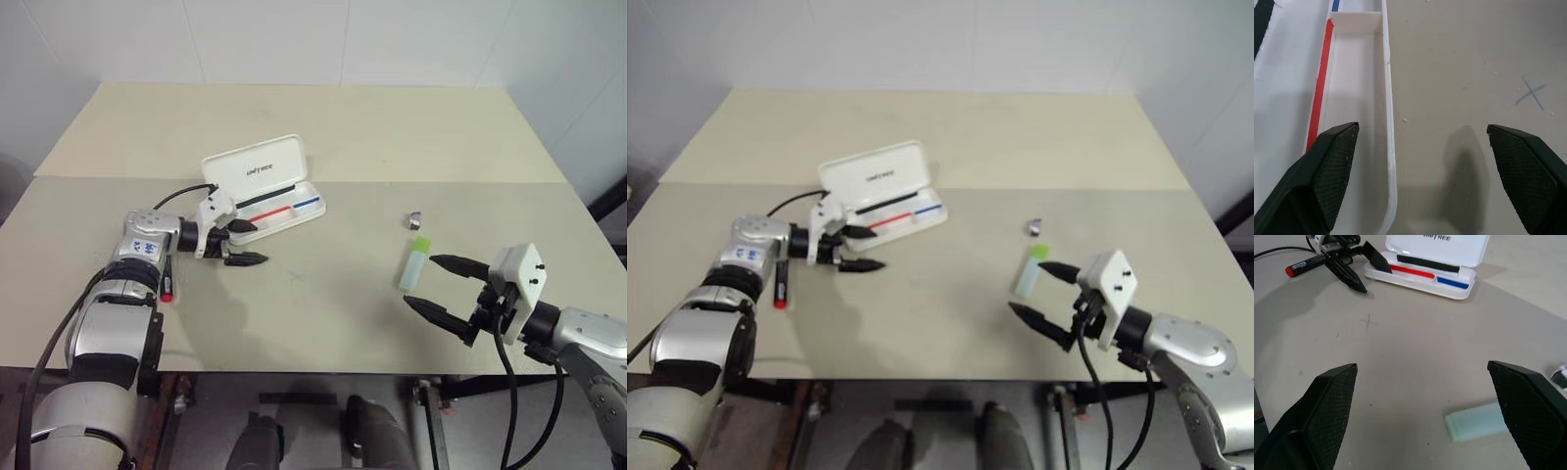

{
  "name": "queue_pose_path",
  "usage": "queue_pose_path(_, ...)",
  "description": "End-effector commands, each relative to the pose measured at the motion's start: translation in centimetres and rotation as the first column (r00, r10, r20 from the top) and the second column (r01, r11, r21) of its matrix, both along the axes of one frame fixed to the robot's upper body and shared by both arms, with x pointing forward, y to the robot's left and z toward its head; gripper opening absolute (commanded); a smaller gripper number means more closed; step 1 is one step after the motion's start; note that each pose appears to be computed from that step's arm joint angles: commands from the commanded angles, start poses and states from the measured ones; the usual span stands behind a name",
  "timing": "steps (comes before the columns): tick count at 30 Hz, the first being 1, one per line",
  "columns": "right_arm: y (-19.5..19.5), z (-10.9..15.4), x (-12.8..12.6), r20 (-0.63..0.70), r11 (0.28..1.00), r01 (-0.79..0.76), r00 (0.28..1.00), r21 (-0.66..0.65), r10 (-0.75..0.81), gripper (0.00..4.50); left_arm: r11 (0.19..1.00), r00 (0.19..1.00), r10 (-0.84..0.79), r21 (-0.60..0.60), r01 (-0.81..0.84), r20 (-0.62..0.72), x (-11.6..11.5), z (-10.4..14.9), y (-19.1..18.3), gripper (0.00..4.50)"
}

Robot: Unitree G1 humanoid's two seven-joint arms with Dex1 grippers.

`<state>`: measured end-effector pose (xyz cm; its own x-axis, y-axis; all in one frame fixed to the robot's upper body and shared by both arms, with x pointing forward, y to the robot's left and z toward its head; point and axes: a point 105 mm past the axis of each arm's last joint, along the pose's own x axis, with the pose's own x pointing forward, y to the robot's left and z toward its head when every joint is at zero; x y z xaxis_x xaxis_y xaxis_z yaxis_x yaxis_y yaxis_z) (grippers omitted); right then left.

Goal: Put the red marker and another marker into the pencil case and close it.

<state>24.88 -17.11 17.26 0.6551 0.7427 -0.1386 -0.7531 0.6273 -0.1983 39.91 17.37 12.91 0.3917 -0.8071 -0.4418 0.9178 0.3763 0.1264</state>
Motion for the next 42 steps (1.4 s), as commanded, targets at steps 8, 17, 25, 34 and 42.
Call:
queue_pose_path(8, -0.1, 1.6, 0.7, 0.078, 1.000, -0.002, 0.997, -0.021, 0.004, 4.50, 1.000, 1.000, 0.018, 0.010, -0.018, -0.016, 0.1, 0.5, 0.7, 4.48)
queue_pose_path(17, -0.2, 1.5, 1.0, 0.087, 1.000, 0.006, 0.996, -0.031, -0.003, 4.50, 0.997, 1.000, 0.026, 0.071, -0.027, 0.015, 0.3, 0.1, 0.9, 3.88)
queue_pose_path(25, -0.5, 1.7, 1.0, 0.097, 0.999, 0.024, 0.995, -0.035, -0.020, 4.50, 0.993, 0.999, 0.031, 0.115, -0.035, 0.041, 0.5, -0.3, 0.9, 1.15)
queue_pose_path(34, -0.8, 1.9, 0.9, 0.103, 0.999, 0.033, 0.994, -0.035, -0.029, 4.50, 0.990, 0.996, 0.006, 0.141, -0.018, 0.086, 0.7, 0.3, 0.6, 0.08)
queue_pose_path(42, -0.7, 2.1, 0.9, 0.109, 0.999, 0.032, 0.994, -0.019, -0.030, 4.50, 0.979, 0.965, -0.159, 0.160, 0.127, 0.207, 0.1, 3.3, -0.4, 0.08)
